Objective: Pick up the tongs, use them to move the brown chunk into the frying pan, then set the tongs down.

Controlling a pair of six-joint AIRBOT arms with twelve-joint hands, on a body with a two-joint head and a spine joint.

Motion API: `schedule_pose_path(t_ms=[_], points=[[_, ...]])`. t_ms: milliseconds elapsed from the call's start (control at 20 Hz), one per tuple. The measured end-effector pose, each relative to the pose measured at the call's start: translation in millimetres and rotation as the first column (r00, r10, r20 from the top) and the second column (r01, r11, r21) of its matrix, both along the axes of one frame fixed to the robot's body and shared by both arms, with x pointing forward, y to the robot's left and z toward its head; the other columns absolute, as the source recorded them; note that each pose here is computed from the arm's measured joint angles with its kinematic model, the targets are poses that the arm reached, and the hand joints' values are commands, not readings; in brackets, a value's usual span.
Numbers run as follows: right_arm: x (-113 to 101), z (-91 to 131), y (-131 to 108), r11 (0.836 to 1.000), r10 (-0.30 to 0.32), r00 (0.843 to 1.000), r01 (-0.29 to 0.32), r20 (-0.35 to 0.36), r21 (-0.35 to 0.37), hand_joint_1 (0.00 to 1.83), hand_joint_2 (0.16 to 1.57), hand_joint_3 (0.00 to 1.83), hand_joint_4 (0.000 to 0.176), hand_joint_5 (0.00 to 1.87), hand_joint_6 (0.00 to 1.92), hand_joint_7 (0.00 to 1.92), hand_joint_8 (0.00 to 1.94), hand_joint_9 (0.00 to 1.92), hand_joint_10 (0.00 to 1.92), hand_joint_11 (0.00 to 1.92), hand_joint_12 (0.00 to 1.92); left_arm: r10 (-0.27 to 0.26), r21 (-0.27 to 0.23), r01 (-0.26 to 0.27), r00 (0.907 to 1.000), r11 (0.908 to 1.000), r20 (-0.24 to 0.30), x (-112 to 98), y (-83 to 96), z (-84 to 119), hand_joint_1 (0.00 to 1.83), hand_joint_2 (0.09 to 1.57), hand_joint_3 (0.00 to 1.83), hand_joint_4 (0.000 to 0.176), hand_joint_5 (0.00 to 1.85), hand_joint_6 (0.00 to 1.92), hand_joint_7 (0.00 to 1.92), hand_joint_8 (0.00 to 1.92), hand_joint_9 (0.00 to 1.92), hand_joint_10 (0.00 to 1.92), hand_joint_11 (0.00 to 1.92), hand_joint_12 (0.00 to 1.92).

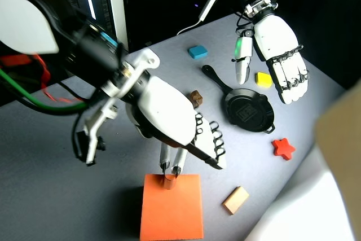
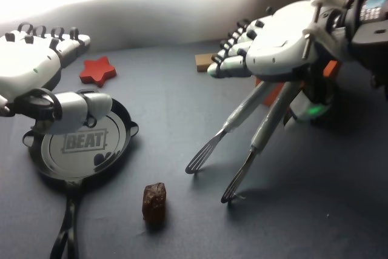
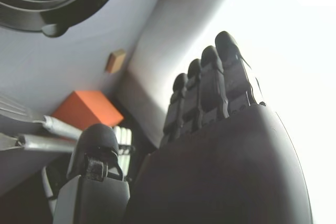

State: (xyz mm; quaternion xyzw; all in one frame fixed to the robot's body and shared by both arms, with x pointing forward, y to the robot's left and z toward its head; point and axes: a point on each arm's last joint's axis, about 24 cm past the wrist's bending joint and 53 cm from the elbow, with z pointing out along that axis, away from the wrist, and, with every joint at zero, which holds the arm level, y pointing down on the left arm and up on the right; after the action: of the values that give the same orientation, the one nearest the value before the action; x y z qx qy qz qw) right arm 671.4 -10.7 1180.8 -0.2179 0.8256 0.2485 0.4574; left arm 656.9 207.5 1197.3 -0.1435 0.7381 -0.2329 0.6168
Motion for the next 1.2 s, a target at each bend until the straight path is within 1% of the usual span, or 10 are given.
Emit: schedule_pose_path(t_ms=[50, 200, 400, 550, 650, 750, 900, 1000, 1100, 1200], points=[[2.3, -8.2, 0.2, 1.000, 0.002, 1.000, -0.002, -0.008, -0.023, 1.04, 0.91, 0.00, 0.000, 0.02, 0.01, 0.01, 0.00, 0.00, 0.00, 0.00, 0.00, -0.004, 0.005, 0.004, 1.0000, 1.0000, -0.007, -1.3, 0.3, -2.7, 0.08, 1.30, 0.00, 0.003, 0.06, 0.00, 0.09, 0.00, 0.10, 0.00, 0.00, 0.41], [12.7, -19.9, -0.7, 0.999, -0.008, 1.000, 0.006, -0.024, -0.052, 0.97, 0.93, 0.00, 0.000, 0.00, 0.00, 0.00, 0.00, 0.00, 0.00, 0.00, 0.00, 0.004, 0.012, -0.004, 0.9998, 0.9999, -0.020, -3.1, 4.7, -8.4, 0.08, 1.29, 0.00, 0.002, 0.11, 0.01, 0.12, 0.00, 0.13, 0.01, 0.00, 0.50], [6.1, -44.7, 6.9, 0.990, 0.058, 0.998, -0.062, -0.035, -0.125, 1.00, 0.94, 0.00, 0.000, 0.02, 0.01, 0.00, 0.00, 0.00, 0.00, 0.00, 0.00, 0.017, -0.001, -0.017, 0.9985, 0.9999, -0.053, -12.6, 5.7, -23.7, 0.10, 1.30, 0.00, 0.002, 0.08, 0.00, 0.10, 0.00, 0.10, 0.00, 0.00, 0.40], [9.9, -42.0, 13.4, 0.990, 0.069, 0.997, -0.070, -0.017, -0.119, 1.03, 0.94, 0.00, 0.000, 0.02, 0.01, 0.00, 0.00, 0.00, 0.00, 0.00, 0.00, 0.030, 0.005, -0.030, 0.9985, 0.9995, -0.046, -15.2, 10.6, -27.5, 0.09, 1.30, 0.00, 0.004, 0.07, 0.00, 0.09, 0.00, 0.10, 0.00, 0.00, 0.41], [14.5, -42.9, 14.2, 0.991, 0.065, 0.998, -0.066, -0.013, -0.121, 1.01, 0.94, 0.00, 0.000, 0.02, 0.00, 0.00, 0.00, 0.00, 0.00, 0.00, 0.00, 0.037, -0.003, -0.037, 0.9987, 0.9993, -0.036, -16.0, 13.2, -27.9, 0.10, 1.30, 0.00, 0.000, 0.10, 0.01, 0.11, 0.00, 0.13, 0.01, 0.00, 0.51], [15.8, -48.1, 15.0, 0.987, 0.078, 0.997, -0.078, -0.002, -0.143, 0.99, 0.95, 0.01, 0.000, 0.02, 0.01, 0.00, 0.00, 0.00, 0.00, 0.00, 0.00, 0.042, -0.018, -0.043, 0.9985, 0.9989, -0.035, -19.0, 11.6, -33.4, 0.15, 1.29, 0.00, 0.000, 0.10, 0.00, 0.11, 0.00, 0.13, 0.01, 0.00, 0.48], [17.3, -53.6, 15.5, 0.983, 0.089, 0.996, -0.087, 0.005, -0.160, 0.97, 0.95, 0.00, 0.000, 0.03, 0.01, 0.01, 0.00, 0.00, 0.00, 0.00, 0.00, 0.031, -0.031, -0.033, 0.9980, 0.9990, -0.056, -22.0, 4.7, -43.0, 0.13, 1.30, 0.00, 0.000, 0.09, 0.01, 0.11, 0.00, 0.11, 0.00, 0.00, 0.44], [22.3, -54.0, 12.9, 0.984, 0.079, 0.997, -0.077, 0.007, -0.163, 0.98, 0.94, 0.00, 0.000, 0.03, 0.01, 0.01, 0.00, 0.00, 0.00, 0.00, 0.00, 0.037, -0.031, -0.038, 0.9982, 0.9988, -0.048, -21.6, 5.9, -41.4, 0.09, 1.30, 0.00, 0.000, 0.09, 0.00, 0.10, 0.00, 0.11, 0.00, 0.00, 0.41], [25.9, -55.9, 9.6, 0.984, 0.073, 0.997, -0.070, 0.013, -0.165, 0.95, 0.98, 0.02, 0.000, 0.04, 0.01, 0.01, 0.00, 0.00, 0.00, 0.00, 0.00, 0.046, -0.027, -0.047, 0.9979, 0.9985, -0.045, -21.6, 8.9, -41.7, 0.07, 1.29, 0.00, 0.000, 0.09, 0.00, 0.12, 0.00, 0.12, 0.00, 0.00, 0.44], [25.6, -55.9, 10.3, 0.984, 0.075, 0.997, -0.072, 0.014, -0.166, 1.00, 0.94, 0.00, 0.000, 0.04, 0.01, 0.02, 0.00, 0.00, 0.00, 0.00, 0.00, 0.054, -0.028, -0.055, 0.9970, 0.9981, -0.055, -22.5, 11.1, -45.0, 0.12, 1.28, 0.00, 0.000, 0.12, 0.01, 0.15, 0.00, 0.15, 0.01, 0.00, 0.52]])
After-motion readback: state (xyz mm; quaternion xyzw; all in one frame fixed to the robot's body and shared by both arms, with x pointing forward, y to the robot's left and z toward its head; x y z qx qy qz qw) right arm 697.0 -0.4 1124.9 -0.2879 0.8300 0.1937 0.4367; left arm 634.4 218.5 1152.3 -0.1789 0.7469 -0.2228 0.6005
